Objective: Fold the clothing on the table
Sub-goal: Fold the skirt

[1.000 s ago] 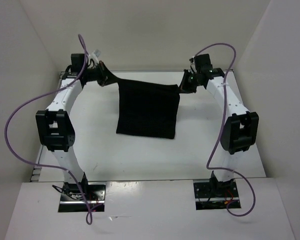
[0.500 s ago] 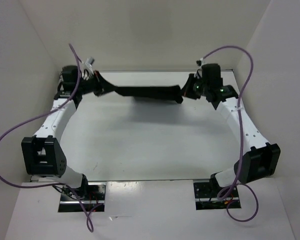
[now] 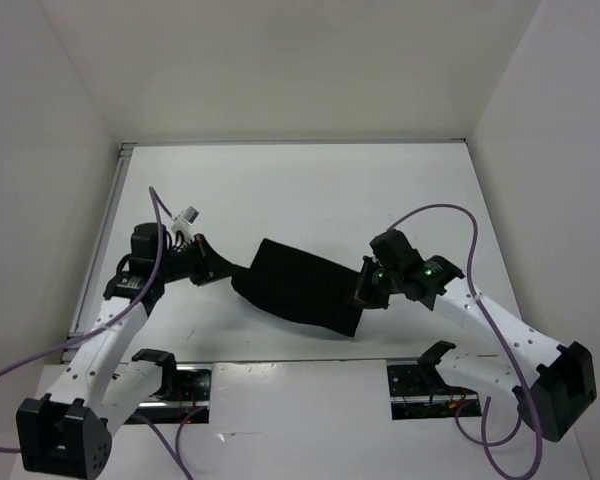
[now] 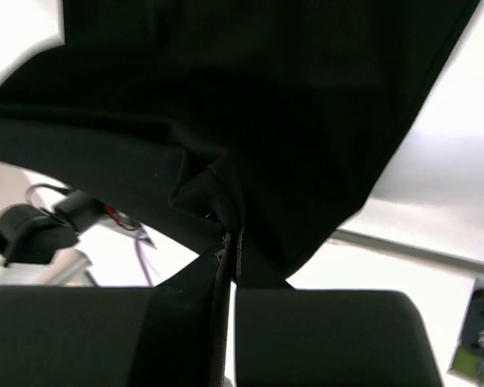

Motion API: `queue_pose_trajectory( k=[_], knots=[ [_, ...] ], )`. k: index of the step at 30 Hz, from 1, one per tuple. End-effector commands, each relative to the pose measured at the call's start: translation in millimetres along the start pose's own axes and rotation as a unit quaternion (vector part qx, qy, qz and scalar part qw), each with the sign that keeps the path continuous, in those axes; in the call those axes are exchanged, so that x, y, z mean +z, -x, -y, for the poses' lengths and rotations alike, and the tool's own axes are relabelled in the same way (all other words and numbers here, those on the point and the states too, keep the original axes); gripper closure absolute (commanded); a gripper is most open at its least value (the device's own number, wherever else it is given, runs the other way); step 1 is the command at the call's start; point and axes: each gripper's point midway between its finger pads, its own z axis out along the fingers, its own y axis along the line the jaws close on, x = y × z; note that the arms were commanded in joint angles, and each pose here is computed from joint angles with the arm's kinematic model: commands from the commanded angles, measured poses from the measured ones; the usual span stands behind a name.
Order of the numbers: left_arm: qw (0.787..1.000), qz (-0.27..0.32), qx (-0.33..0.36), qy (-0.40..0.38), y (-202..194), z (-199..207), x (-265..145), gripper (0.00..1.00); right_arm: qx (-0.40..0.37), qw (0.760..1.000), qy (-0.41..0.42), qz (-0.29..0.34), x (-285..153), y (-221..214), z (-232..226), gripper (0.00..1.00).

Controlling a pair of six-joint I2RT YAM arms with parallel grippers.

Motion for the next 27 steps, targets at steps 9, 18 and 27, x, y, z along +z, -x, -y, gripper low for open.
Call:
queue_pose_trajectory(
  k=[9,18,27],
  knots=[
    [0.999,0.009,-0.016,0.044,22,-22,22,1.0,0.089,0.992,-0.085,0.036,2,10,27,1.0],
    [0.999,0.005,-0.006,0.044,63,-26,62,1.0,0.12,0.982,-0.134,0.058,14,18,44,1.0],
    [0.998,-0.025,-0.012,0.062,60,-39,99,1.0,0.13,0.973,-0.168,0.09,20,34,50,1.0]
  ],
)
